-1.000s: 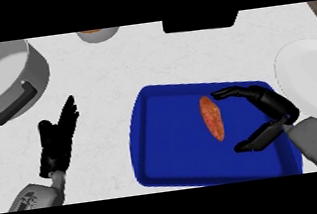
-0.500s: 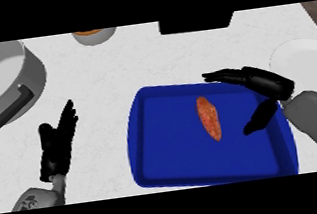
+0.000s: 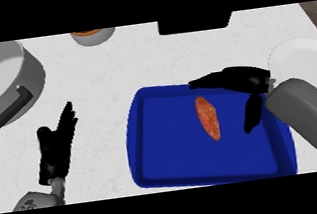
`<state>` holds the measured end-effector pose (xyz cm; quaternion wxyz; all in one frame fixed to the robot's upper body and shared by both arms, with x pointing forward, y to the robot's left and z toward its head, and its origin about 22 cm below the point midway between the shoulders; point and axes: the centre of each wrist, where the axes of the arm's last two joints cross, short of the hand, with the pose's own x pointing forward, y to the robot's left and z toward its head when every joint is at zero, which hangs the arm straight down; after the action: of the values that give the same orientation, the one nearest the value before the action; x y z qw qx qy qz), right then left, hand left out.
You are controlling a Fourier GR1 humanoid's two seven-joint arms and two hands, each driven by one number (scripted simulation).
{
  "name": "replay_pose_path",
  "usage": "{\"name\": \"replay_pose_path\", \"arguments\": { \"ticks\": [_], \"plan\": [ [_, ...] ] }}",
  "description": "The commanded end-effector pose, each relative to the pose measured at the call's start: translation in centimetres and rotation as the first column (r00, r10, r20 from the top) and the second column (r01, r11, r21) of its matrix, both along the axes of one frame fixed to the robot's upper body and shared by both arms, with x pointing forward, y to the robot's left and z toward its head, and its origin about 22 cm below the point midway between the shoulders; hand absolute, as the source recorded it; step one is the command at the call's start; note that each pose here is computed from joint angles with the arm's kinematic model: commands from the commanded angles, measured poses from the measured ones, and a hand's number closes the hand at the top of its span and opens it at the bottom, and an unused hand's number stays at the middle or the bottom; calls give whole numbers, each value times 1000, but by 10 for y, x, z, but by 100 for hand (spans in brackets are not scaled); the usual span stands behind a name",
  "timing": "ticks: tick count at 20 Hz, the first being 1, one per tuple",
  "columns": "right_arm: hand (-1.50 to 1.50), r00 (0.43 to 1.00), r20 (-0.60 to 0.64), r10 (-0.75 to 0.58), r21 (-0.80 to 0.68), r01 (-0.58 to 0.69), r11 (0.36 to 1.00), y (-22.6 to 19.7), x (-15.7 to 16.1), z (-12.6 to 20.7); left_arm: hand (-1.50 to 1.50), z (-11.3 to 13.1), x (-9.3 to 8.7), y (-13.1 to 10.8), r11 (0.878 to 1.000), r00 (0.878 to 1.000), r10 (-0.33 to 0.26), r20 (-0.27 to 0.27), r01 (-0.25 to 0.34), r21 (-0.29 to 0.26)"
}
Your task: Pick the sweet potato from the tray and place it in the plate
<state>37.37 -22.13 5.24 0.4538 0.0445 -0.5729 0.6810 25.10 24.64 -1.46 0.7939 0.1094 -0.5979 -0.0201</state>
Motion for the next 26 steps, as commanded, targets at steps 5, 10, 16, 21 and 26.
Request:
{"name": "replay_pose_path", "arguments": {
  "ticks": [5,10,16,21,26],
  "plan": [
    [-150,1000,-30,6,-99,-8,995,14,10,-13,0,4,4,-5,1000,1000,10,16,-10,-1],
    [-150,999,-36,22,-99,-25,995,23,11,-16,0,-5,1,-6,1000,1000,8,-5,-8,21],
    [-150,998,-55,31,-138,-39,990,36,8,-36,0,1,-5,16,1000,1000,25,4,-25,0],
    [-150,998,-46,32,-96,-36,995,27,-5,-60,0,-1,6,3,1000,1000,-4,-13,4,-12],
    [-150,998,-49,28,-146,-35,989,39,10,-62,0,8,8,12,1000,1000,23,3,-23,5]
  ]
}}
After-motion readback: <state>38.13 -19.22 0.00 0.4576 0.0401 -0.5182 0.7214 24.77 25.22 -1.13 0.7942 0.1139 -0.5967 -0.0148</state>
